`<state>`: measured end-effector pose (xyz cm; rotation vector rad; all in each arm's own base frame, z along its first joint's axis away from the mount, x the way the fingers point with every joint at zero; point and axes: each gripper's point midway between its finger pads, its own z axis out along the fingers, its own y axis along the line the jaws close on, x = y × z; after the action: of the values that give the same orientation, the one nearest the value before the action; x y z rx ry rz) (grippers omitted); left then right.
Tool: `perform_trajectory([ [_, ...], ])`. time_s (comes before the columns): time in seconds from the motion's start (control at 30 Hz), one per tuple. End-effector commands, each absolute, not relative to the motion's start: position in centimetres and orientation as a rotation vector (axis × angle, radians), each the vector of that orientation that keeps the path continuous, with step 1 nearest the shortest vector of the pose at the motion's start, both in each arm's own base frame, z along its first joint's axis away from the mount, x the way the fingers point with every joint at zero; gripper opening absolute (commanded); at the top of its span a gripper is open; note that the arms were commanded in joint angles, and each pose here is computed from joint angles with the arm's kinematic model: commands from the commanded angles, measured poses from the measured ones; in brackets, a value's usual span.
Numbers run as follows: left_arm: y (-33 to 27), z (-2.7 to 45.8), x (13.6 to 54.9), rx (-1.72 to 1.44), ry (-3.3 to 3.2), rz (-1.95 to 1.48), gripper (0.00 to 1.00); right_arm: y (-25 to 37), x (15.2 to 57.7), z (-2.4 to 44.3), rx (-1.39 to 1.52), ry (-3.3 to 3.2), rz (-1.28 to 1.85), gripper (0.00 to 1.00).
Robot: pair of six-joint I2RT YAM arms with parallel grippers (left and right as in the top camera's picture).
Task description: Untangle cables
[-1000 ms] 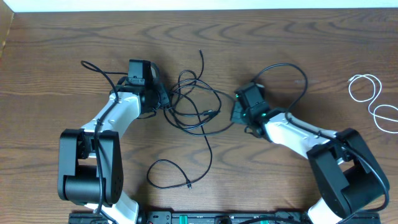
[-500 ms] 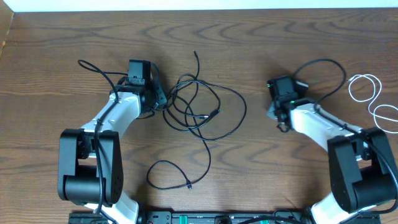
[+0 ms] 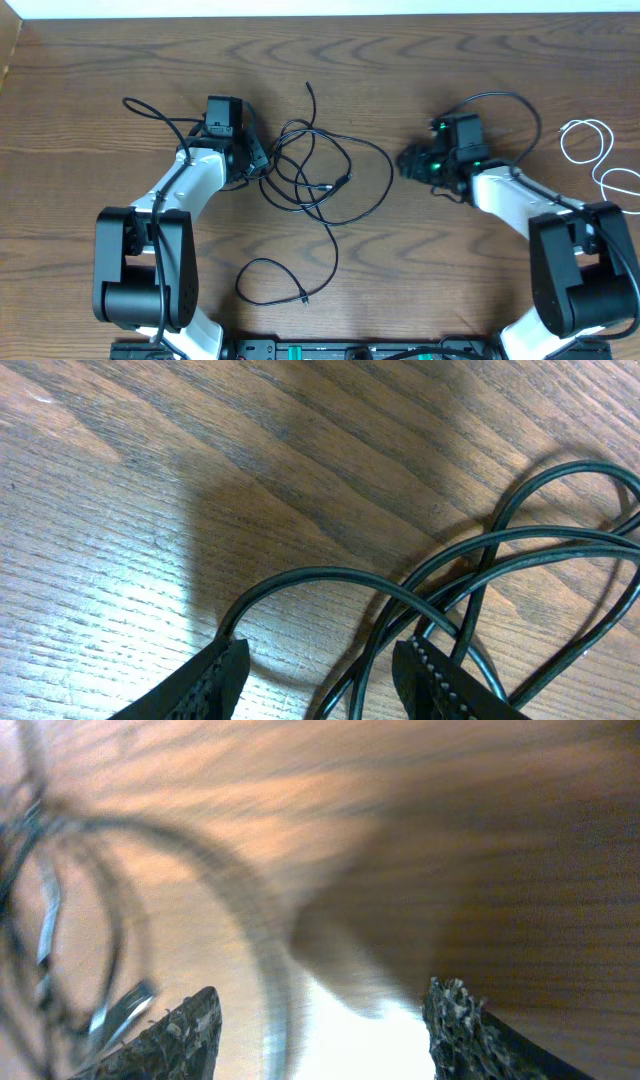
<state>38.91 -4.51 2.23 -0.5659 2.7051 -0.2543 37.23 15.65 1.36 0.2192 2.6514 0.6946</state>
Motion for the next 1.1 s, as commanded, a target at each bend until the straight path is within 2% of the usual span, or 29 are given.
perform_trajectory([
  [0.0,-4.6,2.6,39.0,-0.572,2.696,-0.266,0.53,17.8,33.9,-1.4,0.138,2.764,0.715,0.63],
  [0.13,-4.5,2.6,39.0,-0.573,2.697,-0.266,0.54,18.1,33.7,-2.1,0.141,2.763,0.552,0.66],
  [0.23,-4.6,2.6,39.0,-0.572,2.696,-0.266,0.56,17.6,33.7,-2.6,0.187,2.751,0.418,0.60],
  [0.43,-4.5,2.6,39.0,-0.573,2.697,-0.266,0.58,15.5,33.2,-3.2,0.287,2.754,0.223,0.57],
  [0.47,-4.6,2.6,39.0,-0.572,2.697,-0.266,0.64,15.4,33.1,-3.3,0.288,2.759,0.219,0.54],
  [0.5,-4.5,2.6,39.0,-0.573,2.697,-0.266,0.83,15.4,32.9,-3.4,0.288,2.764,0.214,0.50],
  [0.53,-4.5,2.6,39.0,-0.573,2.697,-0.266,0.89,15.3,32.9,-3.5,0.288,2.767,0.211,0.46],
  [0.6,-4.5,2.6,39.0,-0.573,2.696,-0.266,0.91,15.1,32.7,-3.8,0.291,2.775,0.191,0.43],
  [0.8,-4.5,2.6,39.0,-0.573,2.696,-0.266,0.91,14.8,32.6,-4.9,0.294,2.790,0.164,0.43],
  [0.9,-4.5,2.6,39.0,-0.572,2.696,-0.266,0.92,14.3,32.4,-5.8,0.298,2.801,0.115,0.33],
  [1.0,-4.5,2.6,39.0,-0.572,2.696,-0.266,0.93,11.7,32.0,-6.0,0.319,2.789,-0.072,0.09],
  [1.03,-4.5,2.6,39.0,-0.572,2.696,-0.265,0.93,10.5,31.9,-5.9,0.321,2.780,-0.158,0.02],
  [1.07,-4.5,2.6,39.0,-0.572,2.697,-0.265,0.93,9.8,31.7,-5.9,0.315,2.779,-0.201,0.01],
])
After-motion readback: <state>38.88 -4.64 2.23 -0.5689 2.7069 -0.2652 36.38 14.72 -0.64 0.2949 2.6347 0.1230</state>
